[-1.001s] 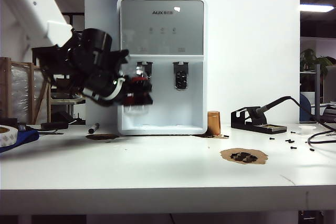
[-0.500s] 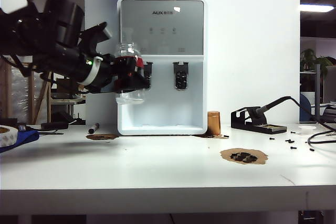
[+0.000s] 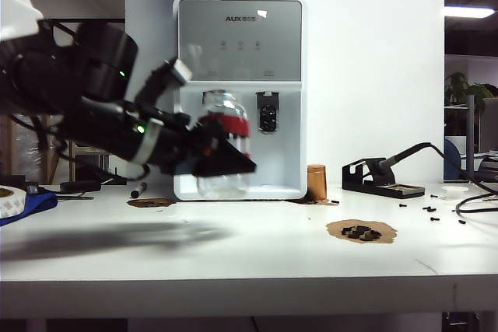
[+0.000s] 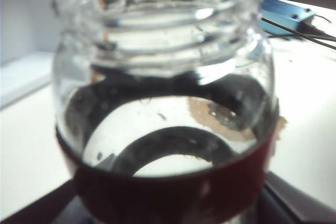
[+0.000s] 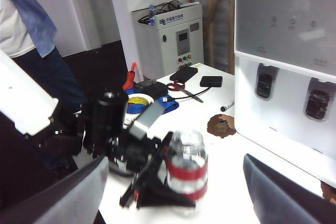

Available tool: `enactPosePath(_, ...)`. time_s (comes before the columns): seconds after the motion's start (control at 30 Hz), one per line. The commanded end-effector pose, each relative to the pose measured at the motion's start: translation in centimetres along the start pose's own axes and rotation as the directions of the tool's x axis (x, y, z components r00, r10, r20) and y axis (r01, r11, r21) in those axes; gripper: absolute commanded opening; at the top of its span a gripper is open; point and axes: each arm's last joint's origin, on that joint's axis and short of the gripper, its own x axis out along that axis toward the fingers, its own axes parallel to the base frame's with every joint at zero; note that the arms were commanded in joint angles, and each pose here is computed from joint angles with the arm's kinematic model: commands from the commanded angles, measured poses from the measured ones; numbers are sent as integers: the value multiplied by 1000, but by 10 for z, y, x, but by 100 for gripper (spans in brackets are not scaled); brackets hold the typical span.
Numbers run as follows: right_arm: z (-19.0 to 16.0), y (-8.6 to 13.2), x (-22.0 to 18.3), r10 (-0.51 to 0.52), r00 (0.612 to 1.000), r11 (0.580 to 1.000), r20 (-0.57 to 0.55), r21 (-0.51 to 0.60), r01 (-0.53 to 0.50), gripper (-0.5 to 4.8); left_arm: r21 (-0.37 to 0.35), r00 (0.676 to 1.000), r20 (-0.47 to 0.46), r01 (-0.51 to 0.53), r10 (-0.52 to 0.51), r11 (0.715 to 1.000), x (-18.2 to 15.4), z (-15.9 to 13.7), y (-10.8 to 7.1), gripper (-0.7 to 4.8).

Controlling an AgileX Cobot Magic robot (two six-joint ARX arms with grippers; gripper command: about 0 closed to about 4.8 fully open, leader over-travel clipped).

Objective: Pick up the water bottle with two loops of red belts, then reach the front water dispenser and gently press the gray-black baffle horizontally to get a little water.

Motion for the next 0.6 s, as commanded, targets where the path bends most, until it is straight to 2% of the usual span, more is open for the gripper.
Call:
enactPosePath(0.03, 4, 3, -2, 2, 1000, 1000, 14, -17, -2, 413, 38, 999, 36, 23, -25, 999, 8, -3, -6, -5)
enactPosePath(0.33, -1, 6, -4, 5, 1000, 1000, -26, 17, -5, 412, 30, 999, 11, 44, -44, 999, 21, -26, -10, -5)
enactPosePath(0.6, -15, 16, -14, 13, 987, 999, -159, 36, -8, 413, 16, 998, -44, 48, -47, 999, 27, -49, -9, -5)
